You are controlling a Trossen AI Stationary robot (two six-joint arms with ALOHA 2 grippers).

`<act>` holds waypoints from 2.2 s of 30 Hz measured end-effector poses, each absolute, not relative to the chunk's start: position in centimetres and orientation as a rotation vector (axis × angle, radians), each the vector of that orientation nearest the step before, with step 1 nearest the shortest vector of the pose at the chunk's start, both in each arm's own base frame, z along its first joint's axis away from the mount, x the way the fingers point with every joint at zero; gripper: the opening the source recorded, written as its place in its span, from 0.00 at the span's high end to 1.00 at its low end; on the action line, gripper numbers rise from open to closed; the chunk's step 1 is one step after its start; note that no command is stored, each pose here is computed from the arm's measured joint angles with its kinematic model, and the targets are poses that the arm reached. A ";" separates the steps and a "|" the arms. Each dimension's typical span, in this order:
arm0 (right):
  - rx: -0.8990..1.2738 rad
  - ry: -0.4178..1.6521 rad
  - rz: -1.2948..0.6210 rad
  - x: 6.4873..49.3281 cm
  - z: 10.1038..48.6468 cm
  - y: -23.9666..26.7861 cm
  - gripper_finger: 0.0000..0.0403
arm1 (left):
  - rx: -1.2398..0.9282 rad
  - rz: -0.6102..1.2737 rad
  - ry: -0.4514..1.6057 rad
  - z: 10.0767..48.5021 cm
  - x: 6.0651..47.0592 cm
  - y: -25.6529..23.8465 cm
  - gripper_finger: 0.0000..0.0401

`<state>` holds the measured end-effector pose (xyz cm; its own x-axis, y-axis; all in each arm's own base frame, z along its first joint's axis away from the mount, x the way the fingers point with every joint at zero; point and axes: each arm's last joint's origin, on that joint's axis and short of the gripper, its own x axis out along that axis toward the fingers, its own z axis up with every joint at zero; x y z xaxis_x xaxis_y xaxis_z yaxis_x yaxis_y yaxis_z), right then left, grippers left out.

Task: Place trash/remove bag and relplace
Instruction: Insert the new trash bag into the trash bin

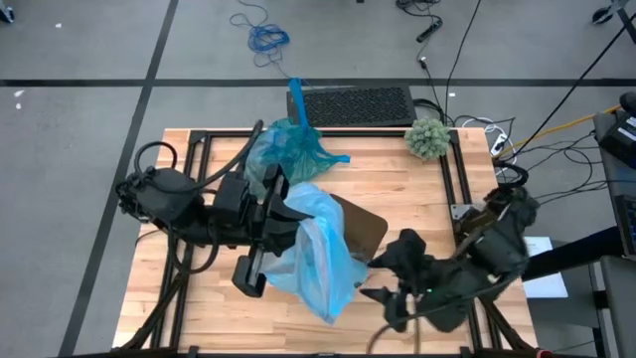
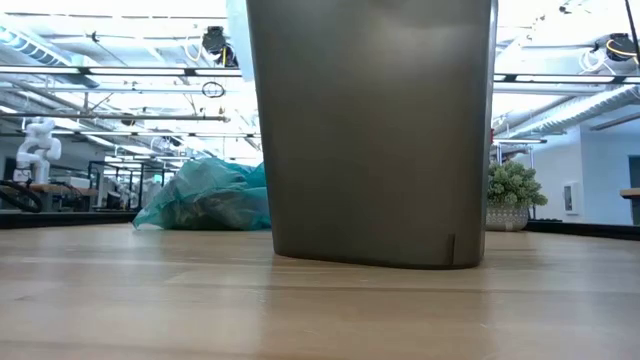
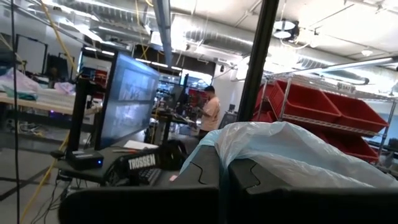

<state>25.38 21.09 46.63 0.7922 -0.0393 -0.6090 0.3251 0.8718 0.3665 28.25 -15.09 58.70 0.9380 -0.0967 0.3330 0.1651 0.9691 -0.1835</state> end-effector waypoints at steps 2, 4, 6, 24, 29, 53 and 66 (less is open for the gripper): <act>0.473 0.598 -0.144 24.5 47.7 21.1 0.33 | -0.211 -0.135 -0.327 58.7 28.2 -15.1 1.00; 0.455 0.570 -0.101 23.3 48.8 20.6 0.32 | -0.217 -0.135 -0.327 58.7 28.2 -15.1 1.00; 0.411 0.542 -0.092 22.1 49.7 19.6 0.33 | -0.237 -0.146 -0.322 58.7 28.2 -15.1 1.00; 0.077 0.436 0.086 22.7 54.5 3.3 0.54 | -0.412 -0.390 -0.294 58.7 27.8 -16.2 1.00; -0.002 0.489 0.183 29.1 51.8 1.0 0.80 | -0.407 -0.423 -0.322 58.6 28.4 -16.6 1.00; 0.125 0.825 0.517 36.1 44.2 1.9 1.00 | -0.347 -0.422 -0.245 56.9 29.3 -19.0 1.00; 0.156 0.952 0.308 34.2 44.0 6.3 1.00 | -0.348 -0.382 -0.118 56.3 28.5 -18.9 1.00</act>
<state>34.15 6.35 44.04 0.5407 0.3264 -0.7754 -0.1901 0.9452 0.2653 28.46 -18.91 56.26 0.9219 -0.3443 0.1774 0.3844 0.8697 -0.3097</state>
